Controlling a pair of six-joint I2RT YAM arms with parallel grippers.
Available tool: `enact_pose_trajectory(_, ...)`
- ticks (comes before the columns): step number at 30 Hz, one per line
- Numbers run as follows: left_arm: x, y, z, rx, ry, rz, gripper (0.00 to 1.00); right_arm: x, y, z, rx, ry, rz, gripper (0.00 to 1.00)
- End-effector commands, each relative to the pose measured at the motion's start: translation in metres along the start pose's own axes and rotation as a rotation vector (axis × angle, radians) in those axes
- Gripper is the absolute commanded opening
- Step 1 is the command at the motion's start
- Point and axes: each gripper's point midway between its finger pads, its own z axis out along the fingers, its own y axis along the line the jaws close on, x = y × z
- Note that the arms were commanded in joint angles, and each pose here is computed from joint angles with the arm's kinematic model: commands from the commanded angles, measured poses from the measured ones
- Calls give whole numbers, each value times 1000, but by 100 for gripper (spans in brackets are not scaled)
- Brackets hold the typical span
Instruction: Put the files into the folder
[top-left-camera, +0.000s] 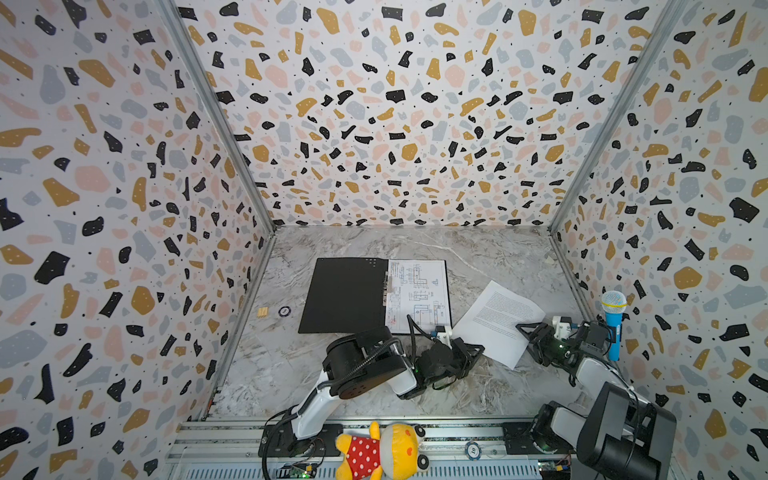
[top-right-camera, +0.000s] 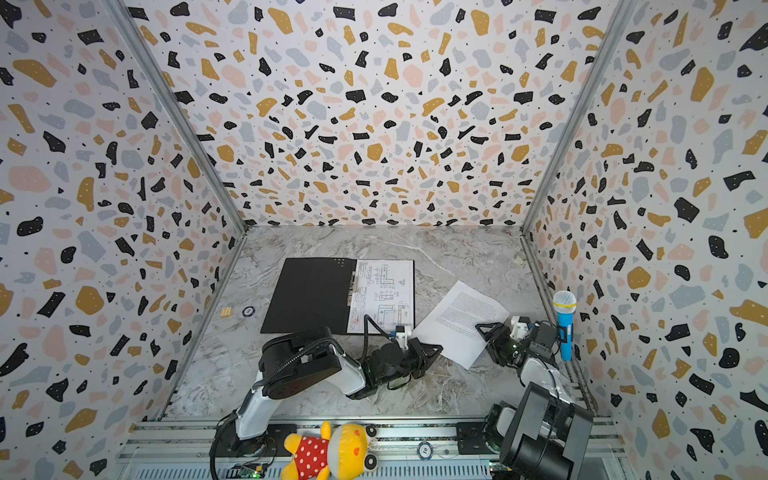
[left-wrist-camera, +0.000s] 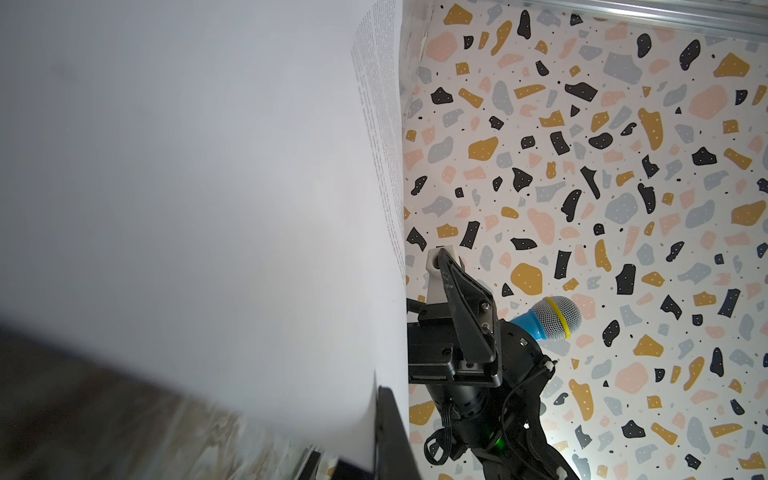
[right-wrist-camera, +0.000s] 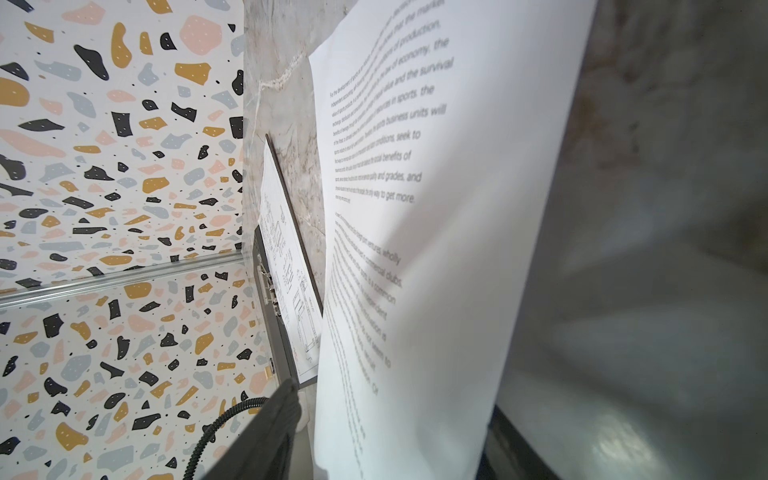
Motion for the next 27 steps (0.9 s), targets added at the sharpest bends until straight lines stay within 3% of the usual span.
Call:
enact_pose_trajectory(1, 2, -11, -3, 42, 10, 25, 3, -13, 15, -7, -21, -28, -18, 62)
enact_pose_trajectory(9, 5, -11, -1, 47, 23, 25, 3, -15, 19, -10, -23, -38, -12, 60)
enact_pose_trajectory(19, 10, -14, 0, 64, 41, 24, 3, -17, 20, -9, -27, -45, 2, 50)
enact_pose_trajectory(27, 11, -17, 0, 79, 45, 21, 3, -14, 8, -6, 1, -39, 11, 31)
